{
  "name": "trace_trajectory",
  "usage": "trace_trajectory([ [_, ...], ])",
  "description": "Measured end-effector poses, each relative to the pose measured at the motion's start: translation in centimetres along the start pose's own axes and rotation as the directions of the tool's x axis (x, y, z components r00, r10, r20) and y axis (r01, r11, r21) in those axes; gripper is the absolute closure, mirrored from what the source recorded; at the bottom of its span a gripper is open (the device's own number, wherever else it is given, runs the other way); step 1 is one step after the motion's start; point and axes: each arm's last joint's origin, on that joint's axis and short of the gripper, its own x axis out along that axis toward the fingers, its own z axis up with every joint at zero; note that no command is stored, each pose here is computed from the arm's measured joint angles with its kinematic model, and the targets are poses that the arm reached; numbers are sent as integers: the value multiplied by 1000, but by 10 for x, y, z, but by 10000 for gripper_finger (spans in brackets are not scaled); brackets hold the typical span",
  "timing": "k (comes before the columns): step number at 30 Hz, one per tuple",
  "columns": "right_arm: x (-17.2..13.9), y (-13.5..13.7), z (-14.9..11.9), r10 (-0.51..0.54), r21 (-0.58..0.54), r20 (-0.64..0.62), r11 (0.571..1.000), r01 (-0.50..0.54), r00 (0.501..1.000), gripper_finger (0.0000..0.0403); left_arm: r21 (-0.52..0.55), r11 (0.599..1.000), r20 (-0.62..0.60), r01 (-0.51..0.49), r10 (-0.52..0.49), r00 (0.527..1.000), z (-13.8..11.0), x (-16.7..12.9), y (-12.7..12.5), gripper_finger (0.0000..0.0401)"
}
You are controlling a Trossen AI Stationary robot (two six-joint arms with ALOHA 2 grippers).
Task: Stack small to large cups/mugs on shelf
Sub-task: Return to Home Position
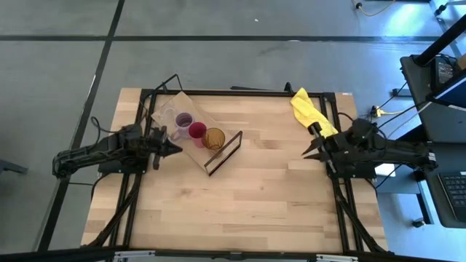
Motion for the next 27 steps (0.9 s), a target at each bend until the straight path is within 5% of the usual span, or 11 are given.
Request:
trace_trajectory([
  [17, 0, 4, -59, 6, 87, -80, 996, 1, 997, 350, 83, 996, -74, -11, 18, 997, -4, -2, 0, 393],
  [27, -5, 9, -95, 16, 133, -162, 991, 6, 987, 350, -43, 999, -74, -21, 18, 997, -4, -2, 0, 397],
])
